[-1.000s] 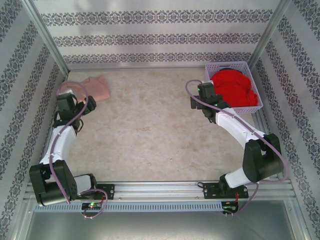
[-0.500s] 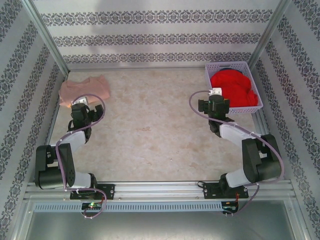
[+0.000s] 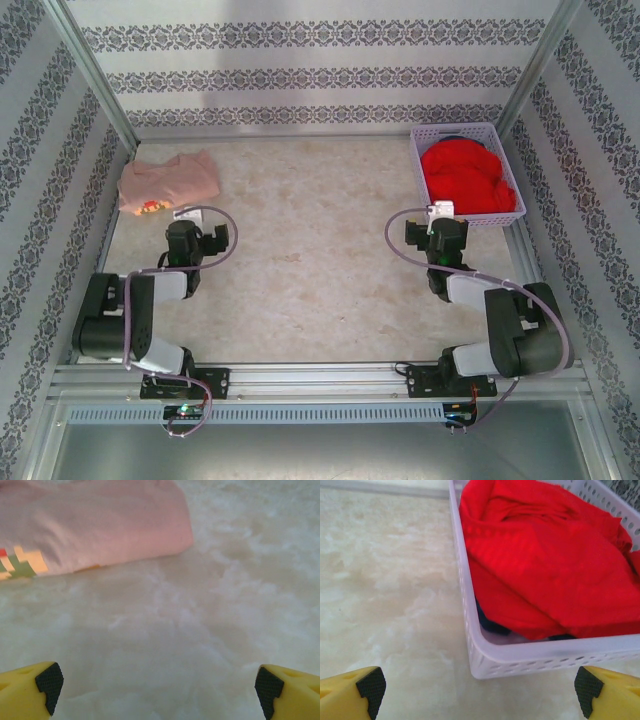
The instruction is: Fold the inside-out t-shirt
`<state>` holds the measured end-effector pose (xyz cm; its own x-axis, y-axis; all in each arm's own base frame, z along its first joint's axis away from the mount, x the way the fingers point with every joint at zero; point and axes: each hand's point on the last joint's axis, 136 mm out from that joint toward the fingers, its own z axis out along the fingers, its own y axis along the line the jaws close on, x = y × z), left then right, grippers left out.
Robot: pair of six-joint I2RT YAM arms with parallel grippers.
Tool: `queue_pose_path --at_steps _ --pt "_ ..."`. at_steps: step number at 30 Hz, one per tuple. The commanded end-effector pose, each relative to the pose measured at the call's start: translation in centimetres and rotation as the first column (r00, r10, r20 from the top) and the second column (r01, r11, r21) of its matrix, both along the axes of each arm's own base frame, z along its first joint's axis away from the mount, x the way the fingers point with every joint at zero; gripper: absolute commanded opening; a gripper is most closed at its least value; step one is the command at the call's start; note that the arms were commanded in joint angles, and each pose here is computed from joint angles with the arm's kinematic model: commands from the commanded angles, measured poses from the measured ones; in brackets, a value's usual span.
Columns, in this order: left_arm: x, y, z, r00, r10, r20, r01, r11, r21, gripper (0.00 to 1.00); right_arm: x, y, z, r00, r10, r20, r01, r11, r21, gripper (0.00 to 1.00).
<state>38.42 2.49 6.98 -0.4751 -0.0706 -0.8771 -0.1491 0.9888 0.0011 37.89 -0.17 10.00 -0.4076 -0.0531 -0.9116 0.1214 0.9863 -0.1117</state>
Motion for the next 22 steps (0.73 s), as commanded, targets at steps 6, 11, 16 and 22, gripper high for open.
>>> queue_pose_path --at_steps 6,11,16,22 --pt "1.0 0.2 1.5 0.993 0.023 0.118 -0.030 0.998 0.055 1.00 1.5 -0.8 0.6 0.993 -0.013 0.117 0.005 0.998 0.069 0.98" --pt "1.0 0.2 1.6 0.992 0.023 0.120 -0.030 0.998 0.055 1.00 1.5 -1.0 0.7 0.993 -0.013 0.121 0.003 0.996 0.085 0.98" --pt "1.0 0.2 1.6 0.993 0.023 0.118 -0.030 0.998 0.056 1.00 1.5 -0.8 0.7 0.992 -0.006 0.123 -0.003 0.997 0.075 0.98" --pt "1.0 0.2 1.6 0.993 0.023 0.118 -0.030 0.998 0.056 1.00 1.5 -0.6 0.8 0.992 0.004 0.122 -0.014 0.997 0.075 0.98"
